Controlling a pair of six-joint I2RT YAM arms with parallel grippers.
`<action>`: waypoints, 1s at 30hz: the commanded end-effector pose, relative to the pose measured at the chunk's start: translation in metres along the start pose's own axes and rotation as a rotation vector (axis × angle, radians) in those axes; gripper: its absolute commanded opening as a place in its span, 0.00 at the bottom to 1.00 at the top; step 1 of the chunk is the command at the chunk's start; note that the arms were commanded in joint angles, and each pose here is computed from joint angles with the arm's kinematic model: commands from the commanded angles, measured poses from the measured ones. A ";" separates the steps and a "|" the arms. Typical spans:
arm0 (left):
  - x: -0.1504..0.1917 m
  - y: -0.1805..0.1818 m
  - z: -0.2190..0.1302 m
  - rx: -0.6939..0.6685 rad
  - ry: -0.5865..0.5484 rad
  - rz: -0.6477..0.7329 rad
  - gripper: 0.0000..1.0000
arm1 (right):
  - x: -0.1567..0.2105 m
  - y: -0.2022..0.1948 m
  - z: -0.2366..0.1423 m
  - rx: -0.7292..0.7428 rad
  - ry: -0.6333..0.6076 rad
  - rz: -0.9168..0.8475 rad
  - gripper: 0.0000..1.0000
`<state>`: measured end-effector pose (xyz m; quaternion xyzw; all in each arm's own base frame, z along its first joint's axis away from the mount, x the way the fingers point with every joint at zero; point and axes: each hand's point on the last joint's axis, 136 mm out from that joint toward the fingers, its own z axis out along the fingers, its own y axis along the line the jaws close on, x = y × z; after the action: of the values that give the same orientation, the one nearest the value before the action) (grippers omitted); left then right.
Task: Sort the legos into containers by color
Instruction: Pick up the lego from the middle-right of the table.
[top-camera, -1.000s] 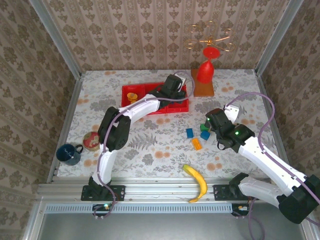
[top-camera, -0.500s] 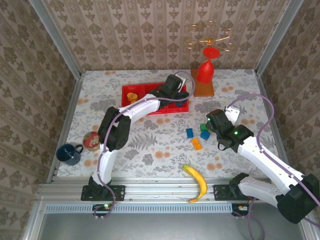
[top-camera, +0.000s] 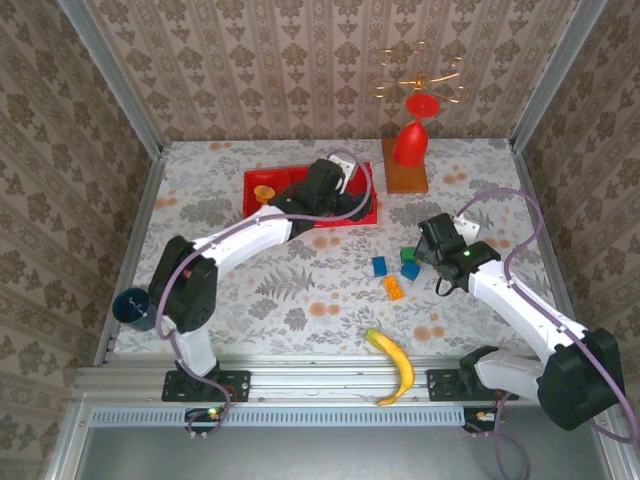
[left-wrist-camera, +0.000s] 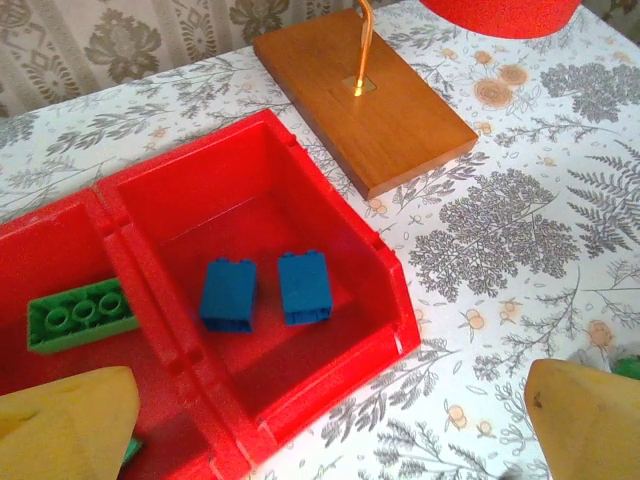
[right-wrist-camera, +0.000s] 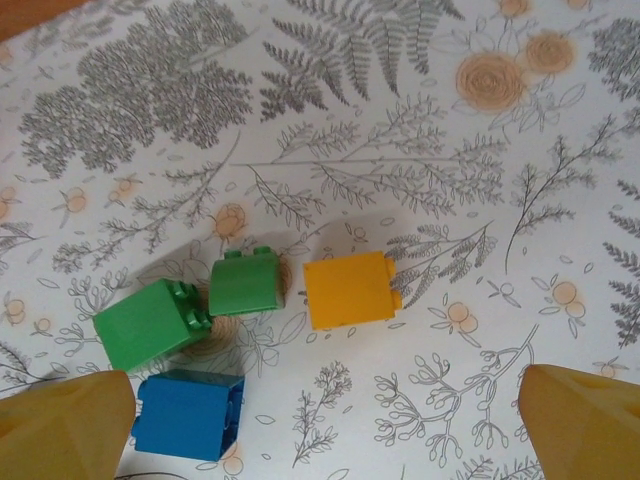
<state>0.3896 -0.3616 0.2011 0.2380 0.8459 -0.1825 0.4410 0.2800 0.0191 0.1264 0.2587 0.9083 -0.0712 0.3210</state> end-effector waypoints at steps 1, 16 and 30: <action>0.002 0.008 -0.019 -0.032 -0.037 -0.055 1.00 | 0.011 -0.003 0.011 0.006 0.058 0.024 1.00; 0.085 0.094 -0.076 -0.264 0.010 -0.241 1.00 | 0.026 -0.026 0.043 0.081 0.171 0.107 1.00; 0.137 0.154 -0.142 -0.435 -0.007 -0.369 1.00 | 0.026 -0.016 0.066 0.058 0.300 0.014 0.94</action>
<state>0.3221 -0.1465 0.1530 0.0067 0.8890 -0.0909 0.4488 0.2873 -0.0044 0.0539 0.2981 0.9347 -0.0565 0.1852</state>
